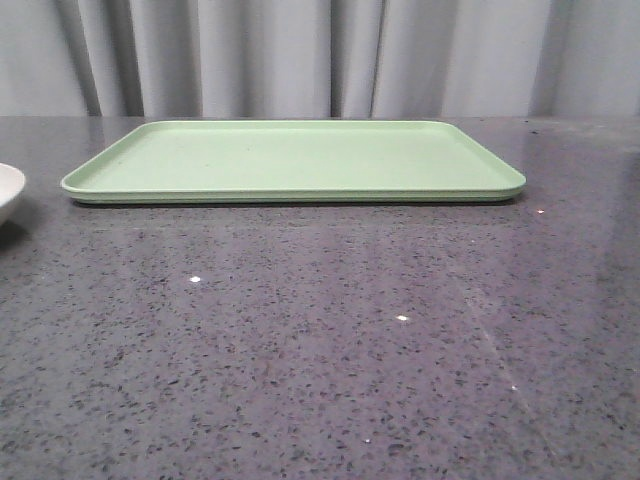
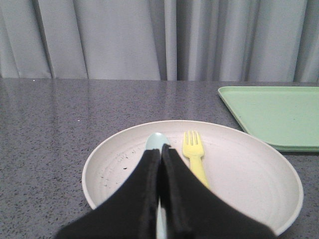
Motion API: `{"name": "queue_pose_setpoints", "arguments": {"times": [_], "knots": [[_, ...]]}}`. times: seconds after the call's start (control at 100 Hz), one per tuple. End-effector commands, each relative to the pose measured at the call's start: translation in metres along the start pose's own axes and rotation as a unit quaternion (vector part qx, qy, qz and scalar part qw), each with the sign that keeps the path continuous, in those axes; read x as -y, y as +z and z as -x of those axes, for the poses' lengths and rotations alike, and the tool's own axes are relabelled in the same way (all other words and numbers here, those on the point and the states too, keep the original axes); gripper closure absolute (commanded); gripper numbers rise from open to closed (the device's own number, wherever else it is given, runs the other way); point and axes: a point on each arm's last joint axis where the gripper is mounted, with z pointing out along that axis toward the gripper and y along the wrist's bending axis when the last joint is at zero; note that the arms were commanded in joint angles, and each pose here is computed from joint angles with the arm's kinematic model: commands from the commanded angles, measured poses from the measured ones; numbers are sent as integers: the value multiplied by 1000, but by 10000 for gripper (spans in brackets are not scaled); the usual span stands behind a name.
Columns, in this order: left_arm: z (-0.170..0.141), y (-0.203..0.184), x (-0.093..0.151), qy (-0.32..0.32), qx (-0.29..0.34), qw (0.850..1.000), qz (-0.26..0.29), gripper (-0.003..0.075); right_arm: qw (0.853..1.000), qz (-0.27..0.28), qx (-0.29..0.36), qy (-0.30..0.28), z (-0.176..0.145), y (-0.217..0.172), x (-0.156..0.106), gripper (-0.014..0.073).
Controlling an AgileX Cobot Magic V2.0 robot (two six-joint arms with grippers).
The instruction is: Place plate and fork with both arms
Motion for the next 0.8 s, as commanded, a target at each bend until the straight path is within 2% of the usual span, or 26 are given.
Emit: {"name": "queue_pose_setpoints", "arguments": {"times": [0.0, 0.31, 0.58, 0.79], "knots": [[5, -3, 0, -8, 52, 999, -2, 741, 998, 6, 54, -10, 10, -3, -2, 610], [5, -3, 0, -8, 52, 999, -2, 741, 998, 6, 54, -10, 10, -3, -2, 610], [5, -3, 0, -7, 52, 999, -2, 741, 998, 5, 51, -45, 10, -3, -2, 610], [5, -3, 0, -7, 52, 999, -2, 741, 998, 5, 51, -46, 10, -3, -2, 610]]}}
